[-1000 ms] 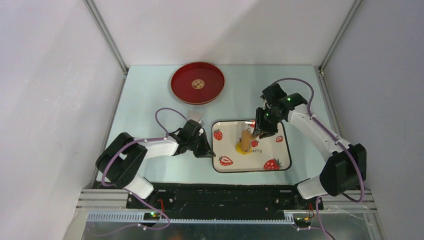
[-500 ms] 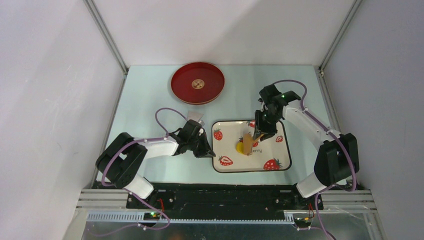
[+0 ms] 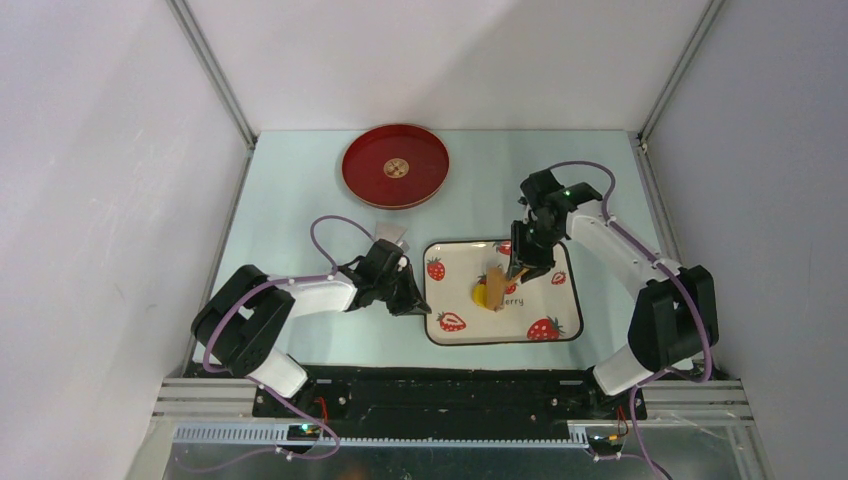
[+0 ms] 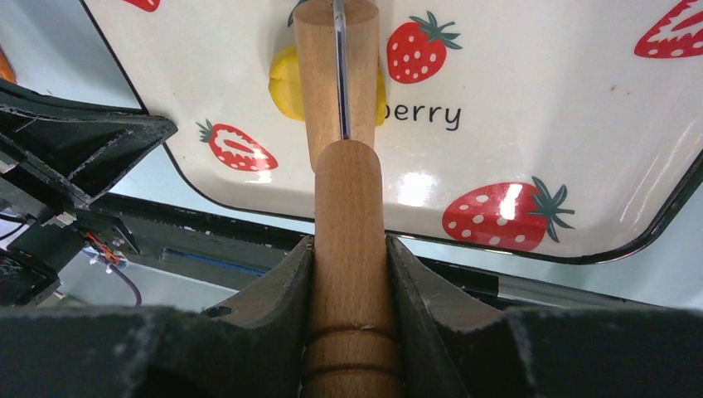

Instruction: Roll out the dumpling wrappers from the dough

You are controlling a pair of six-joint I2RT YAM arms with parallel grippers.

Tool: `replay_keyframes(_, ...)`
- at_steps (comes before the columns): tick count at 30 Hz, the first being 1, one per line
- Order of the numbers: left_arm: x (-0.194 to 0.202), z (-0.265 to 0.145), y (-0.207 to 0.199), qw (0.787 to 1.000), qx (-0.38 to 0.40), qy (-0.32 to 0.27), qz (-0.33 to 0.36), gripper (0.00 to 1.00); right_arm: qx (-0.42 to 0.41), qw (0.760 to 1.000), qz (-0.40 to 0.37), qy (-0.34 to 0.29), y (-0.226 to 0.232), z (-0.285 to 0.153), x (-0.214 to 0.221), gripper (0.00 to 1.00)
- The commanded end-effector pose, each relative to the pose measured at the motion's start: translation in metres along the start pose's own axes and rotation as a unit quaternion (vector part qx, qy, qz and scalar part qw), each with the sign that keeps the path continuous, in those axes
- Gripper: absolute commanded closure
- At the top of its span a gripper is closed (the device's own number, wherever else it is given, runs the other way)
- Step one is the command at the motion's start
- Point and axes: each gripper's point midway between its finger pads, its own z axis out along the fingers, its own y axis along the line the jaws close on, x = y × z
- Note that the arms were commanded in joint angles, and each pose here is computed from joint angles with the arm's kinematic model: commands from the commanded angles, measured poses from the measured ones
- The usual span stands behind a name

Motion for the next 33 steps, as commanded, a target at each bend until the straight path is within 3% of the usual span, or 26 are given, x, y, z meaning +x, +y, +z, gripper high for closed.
replay_keyframes(1,0.019,0.006,0.037,0.997,-0.071,0.025,-0.009,1.0,0.134,0.989,0.018,0.065,-0.063,0.037,0.029,1.0)
replay_keyframes(26,0.019,0.006,0.036,0.997,-0.07,0.026,-0.008,1.0,0.171,0.983,0.054,0.038,-0.112,0.011,0.027,1.0)
replay_keyframes(33,0.019,0.006,0.037,0.997,-0.07,0.026,-0.009,1.0,0.102,0.994,0.042,0.007,-0.091,-0.002,0.022,1.0)
